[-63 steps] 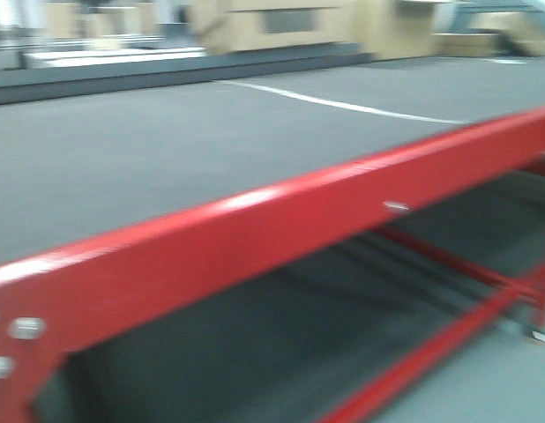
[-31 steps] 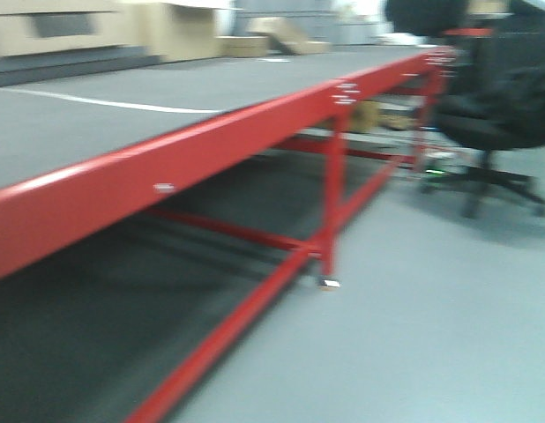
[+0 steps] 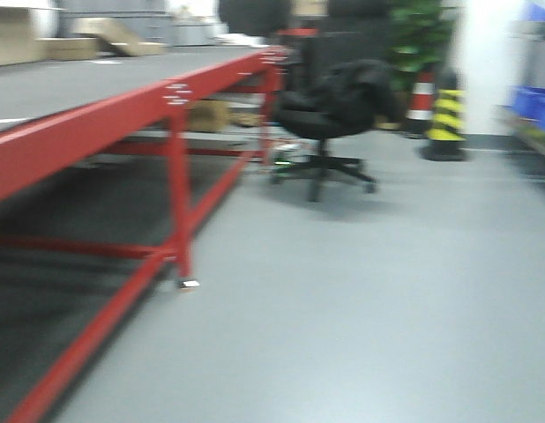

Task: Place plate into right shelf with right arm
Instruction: 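Drive the base to the shelf of blue bins holding the plate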

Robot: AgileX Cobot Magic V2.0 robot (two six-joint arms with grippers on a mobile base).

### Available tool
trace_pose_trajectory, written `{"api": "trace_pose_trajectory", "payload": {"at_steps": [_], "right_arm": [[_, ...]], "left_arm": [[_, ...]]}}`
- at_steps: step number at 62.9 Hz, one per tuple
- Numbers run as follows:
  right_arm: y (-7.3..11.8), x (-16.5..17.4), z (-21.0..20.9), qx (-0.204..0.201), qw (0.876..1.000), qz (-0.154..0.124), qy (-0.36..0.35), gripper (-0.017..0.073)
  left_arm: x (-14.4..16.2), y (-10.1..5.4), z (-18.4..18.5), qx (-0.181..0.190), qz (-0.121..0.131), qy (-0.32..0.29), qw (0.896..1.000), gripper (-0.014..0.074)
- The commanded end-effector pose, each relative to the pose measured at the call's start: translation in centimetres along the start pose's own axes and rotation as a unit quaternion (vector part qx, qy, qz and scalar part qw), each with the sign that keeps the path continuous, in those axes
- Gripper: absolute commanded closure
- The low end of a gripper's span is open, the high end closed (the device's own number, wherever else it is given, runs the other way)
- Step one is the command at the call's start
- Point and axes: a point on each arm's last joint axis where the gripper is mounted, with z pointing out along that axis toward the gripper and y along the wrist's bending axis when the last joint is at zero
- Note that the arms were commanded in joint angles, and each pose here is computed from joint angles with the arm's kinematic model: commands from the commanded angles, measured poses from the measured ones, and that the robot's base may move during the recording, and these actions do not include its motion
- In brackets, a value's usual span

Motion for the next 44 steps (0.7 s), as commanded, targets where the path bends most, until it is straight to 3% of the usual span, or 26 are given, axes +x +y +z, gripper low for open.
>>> {"api": "trace_pose_trajectory", "payload": {"at_steps": [1, 44], "right_arm": [[-0.38, -1.5, -0.04, 0.024, 0.999, 0.006, -0.045, 0.0504], [-0.32, -1.46, -0.09, 0.021, 0.999, 0.006, -0.042, 0.0504]], "left_arm": [[-0.56, -0.02, -0.04, 0.003, -0.004, -0.043, 0.999, 0.064], [-0.56, -0.02, -0.04, 0.003, -0.004, -0.043, 0.999, 0.064]]}}
